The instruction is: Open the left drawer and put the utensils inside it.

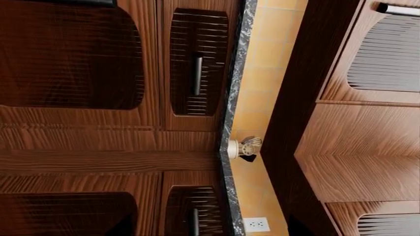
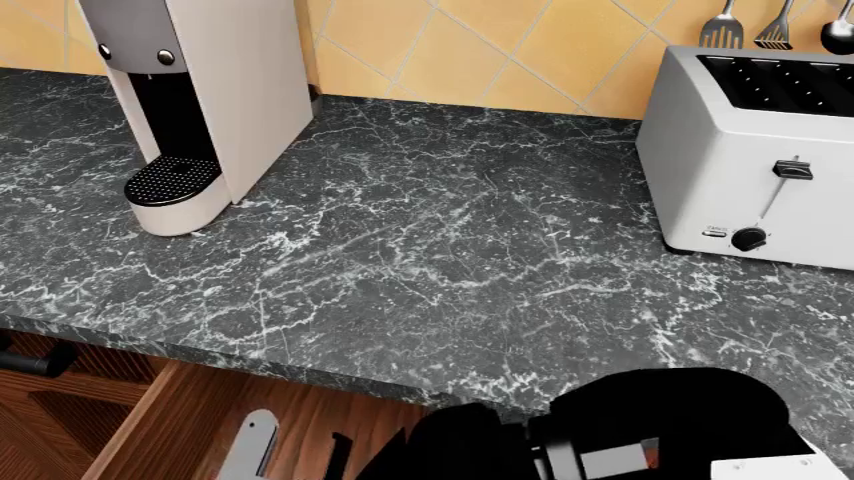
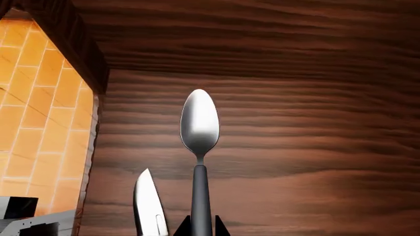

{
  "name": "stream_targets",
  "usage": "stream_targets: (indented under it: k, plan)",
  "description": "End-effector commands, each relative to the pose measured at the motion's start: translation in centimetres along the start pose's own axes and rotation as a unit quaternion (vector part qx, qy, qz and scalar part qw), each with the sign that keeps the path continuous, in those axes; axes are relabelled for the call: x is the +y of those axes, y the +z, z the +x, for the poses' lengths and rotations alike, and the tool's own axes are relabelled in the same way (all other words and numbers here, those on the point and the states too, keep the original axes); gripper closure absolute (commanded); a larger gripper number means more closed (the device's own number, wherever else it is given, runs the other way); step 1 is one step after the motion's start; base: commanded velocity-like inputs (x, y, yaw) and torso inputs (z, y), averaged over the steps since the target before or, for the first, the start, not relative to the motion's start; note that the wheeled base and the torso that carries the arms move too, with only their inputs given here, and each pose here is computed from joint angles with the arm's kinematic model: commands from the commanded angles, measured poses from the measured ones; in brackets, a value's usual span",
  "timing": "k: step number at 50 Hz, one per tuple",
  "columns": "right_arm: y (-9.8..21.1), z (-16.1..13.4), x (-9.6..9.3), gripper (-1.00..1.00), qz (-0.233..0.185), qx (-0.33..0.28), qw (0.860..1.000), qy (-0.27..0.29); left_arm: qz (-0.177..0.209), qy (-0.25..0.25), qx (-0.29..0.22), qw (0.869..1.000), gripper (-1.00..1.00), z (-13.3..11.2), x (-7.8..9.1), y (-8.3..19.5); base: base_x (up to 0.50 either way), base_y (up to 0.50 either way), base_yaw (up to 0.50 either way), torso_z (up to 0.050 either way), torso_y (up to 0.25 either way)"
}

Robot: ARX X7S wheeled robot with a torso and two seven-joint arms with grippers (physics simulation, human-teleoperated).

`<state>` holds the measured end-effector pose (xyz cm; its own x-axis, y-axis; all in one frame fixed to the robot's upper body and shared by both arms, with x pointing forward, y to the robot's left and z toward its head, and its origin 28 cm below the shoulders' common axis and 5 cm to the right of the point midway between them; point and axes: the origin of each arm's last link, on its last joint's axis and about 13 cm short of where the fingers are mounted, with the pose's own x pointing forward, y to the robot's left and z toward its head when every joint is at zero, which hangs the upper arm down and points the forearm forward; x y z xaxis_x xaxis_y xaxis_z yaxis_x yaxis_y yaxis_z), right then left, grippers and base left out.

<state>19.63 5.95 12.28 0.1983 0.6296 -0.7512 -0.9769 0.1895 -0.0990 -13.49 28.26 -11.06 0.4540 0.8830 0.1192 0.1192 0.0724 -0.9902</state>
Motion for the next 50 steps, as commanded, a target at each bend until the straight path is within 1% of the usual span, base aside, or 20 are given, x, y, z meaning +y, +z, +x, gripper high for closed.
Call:
stream_targets:
  k: [1, 19, 24, 25, 46, 48, 50]
  plan:
    - [-0.9, 1.1, -0.1, 1.00, 0.010, 0.005, 1.000, 0.015, -0.001, -0.001, 0.001, 1.000, -1.00, 0.0, 0.0, 0.0, 0.00, 0.00, 0.00, 0.000, 0.000]
    - [-1.8, 2.2, -0.3, 1.00, 0.022, 0.025, 0.999, 0.021, 0.000, 0.000, 0.001, 1.000, -1.00, 0.0, 0.0, 0.0, 0.00, 0.00, 0.00, 0.000, 0.000]
    - [-1.6, 2.0, -0.3, 1.00, 0.025, 0.017, 0.999, 0.027, 0.000, 0.002, 0.000, 1.000, -1.00, 0.0, 0.0, 0.0, 0.00, 0.00, 0.00, 0.000, 0.000]
    - [-1.5, 2.0, -0.3, -1.00, 0.021, 0.016, 0.999, 0.027, 0.000, 0.001, 0.000, 1.000, -1.00, 0.0, 0.0, 0.0, 0.00, 0.00, 0.00, 0.000, 0.000]
    - [-1.0, 1.2, -0.4, -1.00, 0.016, 0.006, 1.000, 0.022, 0.000, 0.001, 0.003, 1.000, -1.00, 0.0, 0.1, -0.1, 0.00, 0.00, 0.00, 0.000, 0.000]
    - [-0.9, 0.9, -0.2, -1.00, 0.013, 0.004, 1.000, 0.019, 0.000, 0.001, 0.003, 1.000, -1.00, 0.0, 0.0, -0.1, 0.00, 0.00, 0.00, 0.000, 0.000]
    - [-0.2, -0.2, 0.1, -1.00, 0.014, -0.007, 1.000, 0.011, 0.000, 0.000, 0.003, 1.000, -1.00, 0.0, 0.1, -0.1, 0.00, 0.00, 0.00, 0.000, 0.000]
